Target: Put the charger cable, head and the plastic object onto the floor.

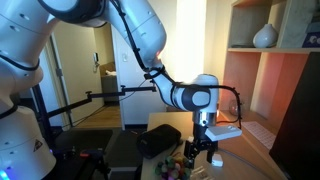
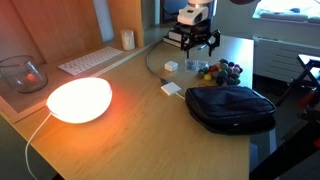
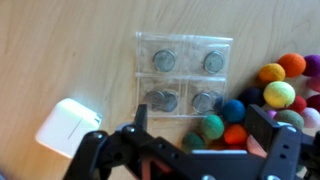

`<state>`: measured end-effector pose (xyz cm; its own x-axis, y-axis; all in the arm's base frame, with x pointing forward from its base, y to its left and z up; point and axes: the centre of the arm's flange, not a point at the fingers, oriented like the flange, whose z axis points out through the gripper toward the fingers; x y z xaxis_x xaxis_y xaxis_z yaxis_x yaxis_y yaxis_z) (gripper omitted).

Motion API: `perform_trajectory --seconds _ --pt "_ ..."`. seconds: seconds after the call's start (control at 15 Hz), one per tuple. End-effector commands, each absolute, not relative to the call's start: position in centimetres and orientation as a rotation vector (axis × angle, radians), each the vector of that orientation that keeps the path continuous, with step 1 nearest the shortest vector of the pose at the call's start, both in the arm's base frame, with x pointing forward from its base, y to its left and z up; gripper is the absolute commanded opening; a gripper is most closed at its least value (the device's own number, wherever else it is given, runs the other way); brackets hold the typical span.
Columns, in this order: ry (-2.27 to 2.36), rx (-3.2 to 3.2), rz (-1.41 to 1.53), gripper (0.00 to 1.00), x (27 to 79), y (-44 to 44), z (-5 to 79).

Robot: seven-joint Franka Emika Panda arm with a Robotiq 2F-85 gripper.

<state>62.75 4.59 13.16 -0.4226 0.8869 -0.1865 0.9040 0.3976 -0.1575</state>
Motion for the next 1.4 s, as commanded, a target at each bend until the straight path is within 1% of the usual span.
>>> perform_trajectory --seconds 0.0,0.4,0.6,1.0,1.33 --pt "2.615 1.471 -0.311 1.00 64.7 6.1 13.4" --pt "2.727 1.235 -0.237 1.00 66.2 8.3 13.9" --pt "2.810 1.139 -0.139 1.00 67.5 8.7 14.1" --pt "2.878 1.101 -0.037 1.00 69.8 8.4 14.3" --pt "2.880 1.119 -0.075 1.00 70.5 8.0 13.0"
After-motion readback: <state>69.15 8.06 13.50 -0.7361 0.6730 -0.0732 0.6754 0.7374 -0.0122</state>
